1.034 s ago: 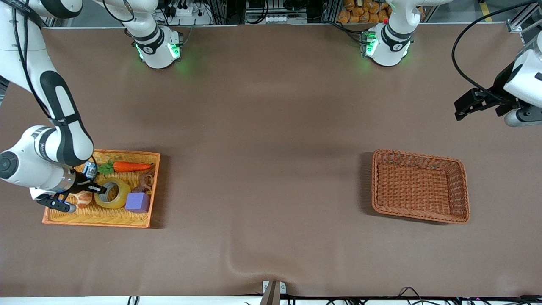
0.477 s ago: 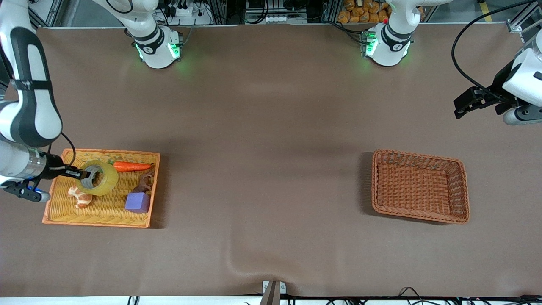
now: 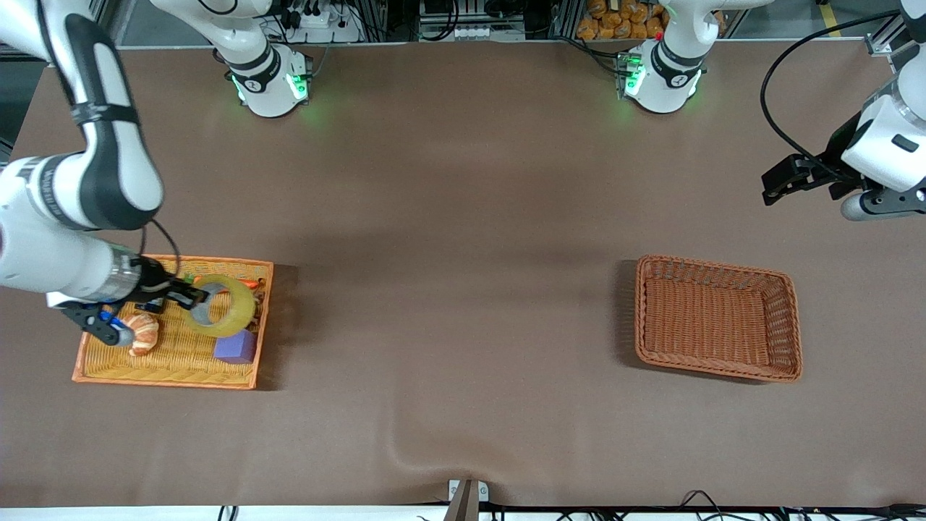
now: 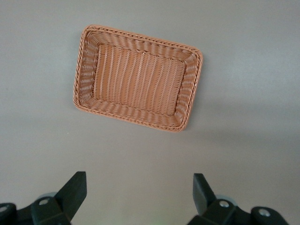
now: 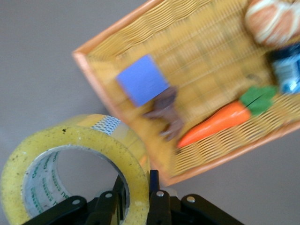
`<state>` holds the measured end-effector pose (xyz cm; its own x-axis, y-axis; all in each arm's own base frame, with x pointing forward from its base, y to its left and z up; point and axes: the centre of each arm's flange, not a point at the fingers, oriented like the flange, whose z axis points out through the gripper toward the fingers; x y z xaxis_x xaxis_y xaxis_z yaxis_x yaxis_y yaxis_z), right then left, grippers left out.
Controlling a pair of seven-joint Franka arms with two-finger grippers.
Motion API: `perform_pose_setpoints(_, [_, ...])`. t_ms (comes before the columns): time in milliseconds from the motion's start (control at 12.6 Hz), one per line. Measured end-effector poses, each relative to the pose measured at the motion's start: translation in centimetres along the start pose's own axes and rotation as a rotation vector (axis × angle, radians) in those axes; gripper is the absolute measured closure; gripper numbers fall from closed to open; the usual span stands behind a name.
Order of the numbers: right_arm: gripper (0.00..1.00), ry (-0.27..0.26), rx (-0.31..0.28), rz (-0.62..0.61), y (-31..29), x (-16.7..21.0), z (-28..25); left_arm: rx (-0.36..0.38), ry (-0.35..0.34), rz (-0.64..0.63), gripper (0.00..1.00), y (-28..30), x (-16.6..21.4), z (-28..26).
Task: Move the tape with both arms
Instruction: 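Lift the tape roll and carry it toward the table middle, then set the tape on the table while the left gripper approaches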
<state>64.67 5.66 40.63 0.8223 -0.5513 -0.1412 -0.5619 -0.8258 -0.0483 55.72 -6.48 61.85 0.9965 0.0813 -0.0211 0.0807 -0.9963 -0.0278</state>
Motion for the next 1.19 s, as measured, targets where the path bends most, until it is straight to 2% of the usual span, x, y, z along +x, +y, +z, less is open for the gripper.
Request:
perform_pose_setpoints(318, [0.78,0.015,0.010,0.065,-9.4,-8.1,-0.8,-0.013,-0.011,-0.023,0.00,0.6,-0.1,0.4])
perform_pose_setpoints(557, [0.78,0.013,0.001,0.041,-18.0,-17.4,3.4,-0.013,-0.017,-0.014,0.00,1.1,0.0,0.8])
perform_pose_setpoints(716, [0.78,0.010,0.008,0.073,-22.7,-21.5,7.2,-0.013,-0.018,-0.009,0.00,1.4,0.1,1.3])
perform_pose_setpoints(875, [0.78,0.010,0.024,0.103,-26.1,-24.1,11.3,-0.013,-0.023,0.001,0.21,2.0,0.1,1.8])
perform_pose_setpoints(1193, [0.78,0.075,0.089,0.103,-30.7,-31.4,19.9,-0.015,-0.042,-0.075,0.65,5.5,0.4,3.7])
